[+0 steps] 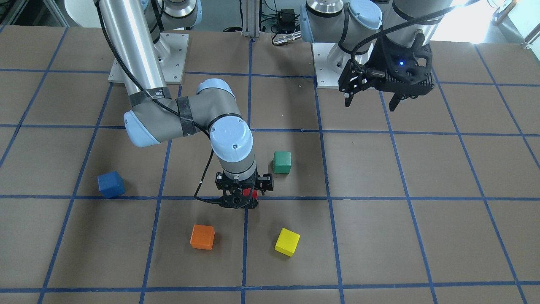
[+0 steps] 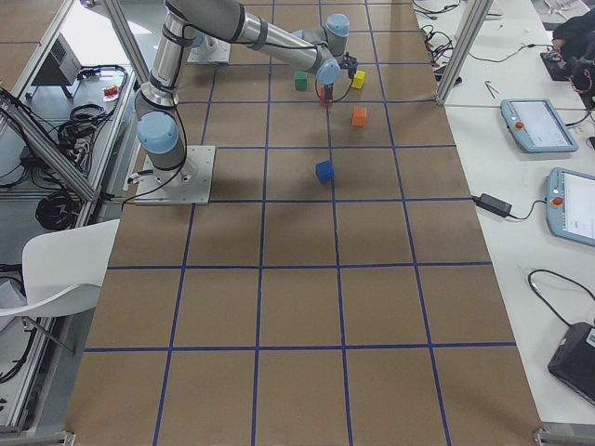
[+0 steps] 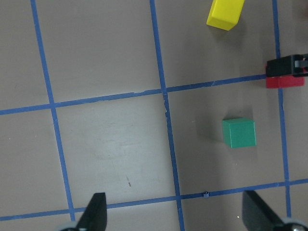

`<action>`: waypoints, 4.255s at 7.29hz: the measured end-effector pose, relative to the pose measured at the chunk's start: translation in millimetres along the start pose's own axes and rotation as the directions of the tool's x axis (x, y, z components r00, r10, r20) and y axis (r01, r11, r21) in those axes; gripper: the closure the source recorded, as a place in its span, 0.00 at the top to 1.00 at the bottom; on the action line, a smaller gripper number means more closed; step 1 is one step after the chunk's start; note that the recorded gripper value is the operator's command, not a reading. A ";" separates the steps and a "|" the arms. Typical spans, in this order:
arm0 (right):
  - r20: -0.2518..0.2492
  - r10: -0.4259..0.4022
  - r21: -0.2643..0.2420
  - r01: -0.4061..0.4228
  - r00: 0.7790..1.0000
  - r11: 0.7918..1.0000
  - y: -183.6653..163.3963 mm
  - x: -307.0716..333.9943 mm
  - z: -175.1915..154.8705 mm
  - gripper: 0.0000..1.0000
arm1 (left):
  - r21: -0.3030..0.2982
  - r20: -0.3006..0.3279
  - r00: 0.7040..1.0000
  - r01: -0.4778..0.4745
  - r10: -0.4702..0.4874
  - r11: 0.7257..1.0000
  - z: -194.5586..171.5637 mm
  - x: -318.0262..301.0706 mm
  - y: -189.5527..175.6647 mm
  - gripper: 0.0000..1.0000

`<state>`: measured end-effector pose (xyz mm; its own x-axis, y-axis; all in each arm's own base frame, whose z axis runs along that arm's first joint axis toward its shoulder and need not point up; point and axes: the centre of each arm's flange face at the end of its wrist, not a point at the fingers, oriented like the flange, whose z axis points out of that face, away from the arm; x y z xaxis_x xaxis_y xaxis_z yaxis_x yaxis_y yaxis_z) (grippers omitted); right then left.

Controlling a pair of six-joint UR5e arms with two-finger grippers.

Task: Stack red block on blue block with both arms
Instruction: 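Reach the right gripper over the red cube and grasp it, then lift the red cube with the right gripper and carry it toward the blue cube, then lower the red cube onto the blue cube with the right gripper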

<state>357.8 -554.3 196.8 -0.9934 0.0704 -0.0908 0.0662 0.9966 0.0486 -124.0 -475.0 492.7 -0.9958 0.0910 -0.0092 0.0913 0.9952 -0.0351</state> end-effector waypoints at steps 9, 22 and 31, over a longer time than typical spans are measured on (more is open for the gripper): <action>-0.098 -0.072 -0.069 0.066 0.993 0.995 -28.0 130.8 -179.0 0.00 | -0.006 0.021 0.999 0.038 -0.038 0.999 2.2 -1.8 -1.1 1.00; -0.058 -0.408 -0.084 0.403 0.911 0.911 -27.3 359.1 -100.1 0.00 | -0.008 0.014 0.999 0.037 -0.037 0.999 4.4 -0.1 -1.3 1.00; -0.077 -0.401 -0.144 0.388 0.913 0.910 -12.9 364.1 -87.4 0.00 | -0.006 0.013 0.999 0.029 -0.029 1.000 3.4 -0.7 -1.7 1.00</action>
<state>-13.0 -545.2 250.0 -0.9405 -0.3389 -0.0262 -0.3388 0.9285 0.1522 -123.4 -477.0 489.4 -0.9979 0.0615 -0.0213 0.0621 0.9977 -0.0289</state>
